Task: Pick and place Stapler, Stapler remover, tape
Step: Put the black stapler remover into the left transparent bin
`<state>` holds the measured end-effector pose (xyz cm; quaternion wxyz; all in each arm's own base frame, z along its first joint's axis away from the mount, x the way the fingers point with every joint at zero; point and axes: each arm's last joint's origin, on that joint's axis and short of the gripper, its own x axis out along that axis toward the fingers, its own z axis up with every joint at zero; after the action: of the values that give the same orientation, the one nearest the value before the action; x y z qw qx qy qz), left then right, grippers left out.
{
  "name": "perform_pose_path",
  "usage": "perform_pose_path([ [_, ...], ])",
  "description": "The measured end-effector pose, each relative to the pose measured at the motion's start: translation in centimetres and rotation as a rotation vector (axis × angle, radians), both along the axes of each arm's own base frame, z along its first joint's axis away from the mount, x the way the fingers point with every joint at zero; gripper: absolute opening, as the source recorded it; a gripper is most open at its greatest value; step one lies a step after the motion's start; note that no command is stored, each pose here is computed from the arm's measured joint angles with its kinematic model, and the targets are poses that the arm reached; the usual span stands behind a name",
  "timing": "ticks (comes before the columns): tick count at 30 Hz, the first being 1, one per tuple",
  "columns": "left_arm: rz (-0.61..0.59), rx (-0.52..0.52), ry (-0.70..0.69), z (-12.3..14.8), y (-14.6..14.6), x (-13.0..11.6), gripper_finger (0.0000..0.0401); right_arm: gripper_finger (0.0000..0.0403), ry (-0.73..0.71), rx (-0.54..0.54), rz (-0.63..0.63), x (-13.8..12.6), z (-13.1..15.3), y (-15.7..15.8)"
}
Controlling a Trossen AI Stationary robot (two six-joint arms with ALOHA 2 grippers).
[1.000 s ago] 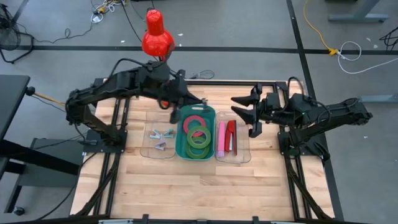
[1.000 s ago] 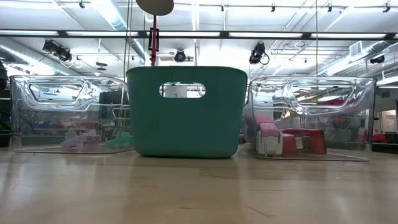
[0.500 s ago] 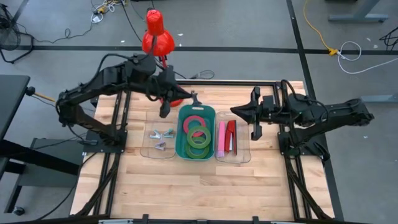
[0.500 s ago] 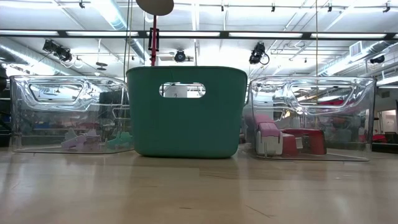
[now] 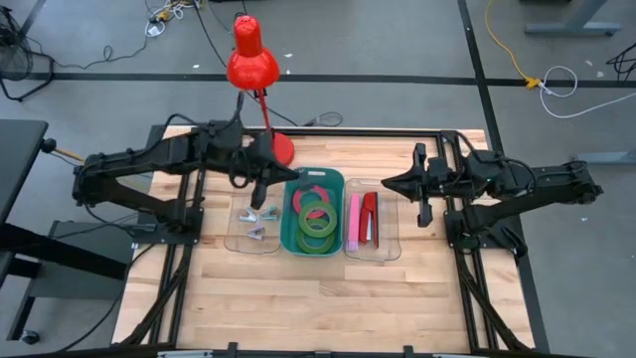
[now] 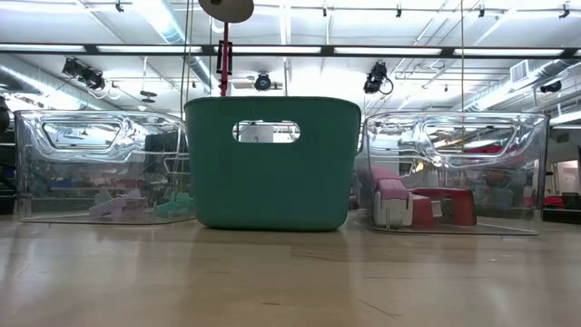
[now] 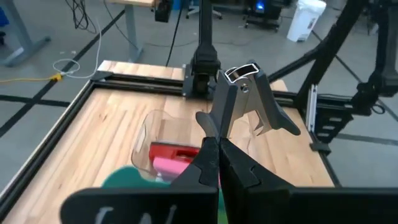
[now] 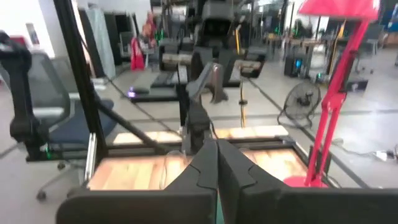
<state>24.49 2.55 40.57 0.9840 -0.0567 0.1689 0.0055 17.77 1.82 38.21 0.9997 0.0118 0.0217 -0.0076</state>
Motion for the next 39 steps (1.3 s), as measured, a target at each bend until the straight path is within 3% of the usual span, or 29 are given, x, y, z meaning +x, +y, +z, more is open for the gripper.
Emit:
perform_pose_path([
  [11, -0.032, -0.011, 0.025, -1.9, -1.4, -3.6, 0.0000, 0.0000, -0.014, -0.095, 0.005, -4.2, -6.1, -0.5],
  [19, -0.028, -0.014, 0.066, -4.1, -1.6, -5.7, 0.0000, 0.0000, -0.056, -0.044, 0.029, -6.7, -8.5, -0.8],
  [31, 0.016, -0.066, 0.308, -11.7, -1.6, -7.2, 0.0000, 0.0000, -0.045, -0.028, 0.027, -7.3, -9.6, -0.8],
  [39, 0.124, -0.060, 0.475, -16.4, -0.7, -8.1, 0.0000, 0.0000, -0.044, 0.015, 0.024, -7.3, -9.6, -0.8],
])
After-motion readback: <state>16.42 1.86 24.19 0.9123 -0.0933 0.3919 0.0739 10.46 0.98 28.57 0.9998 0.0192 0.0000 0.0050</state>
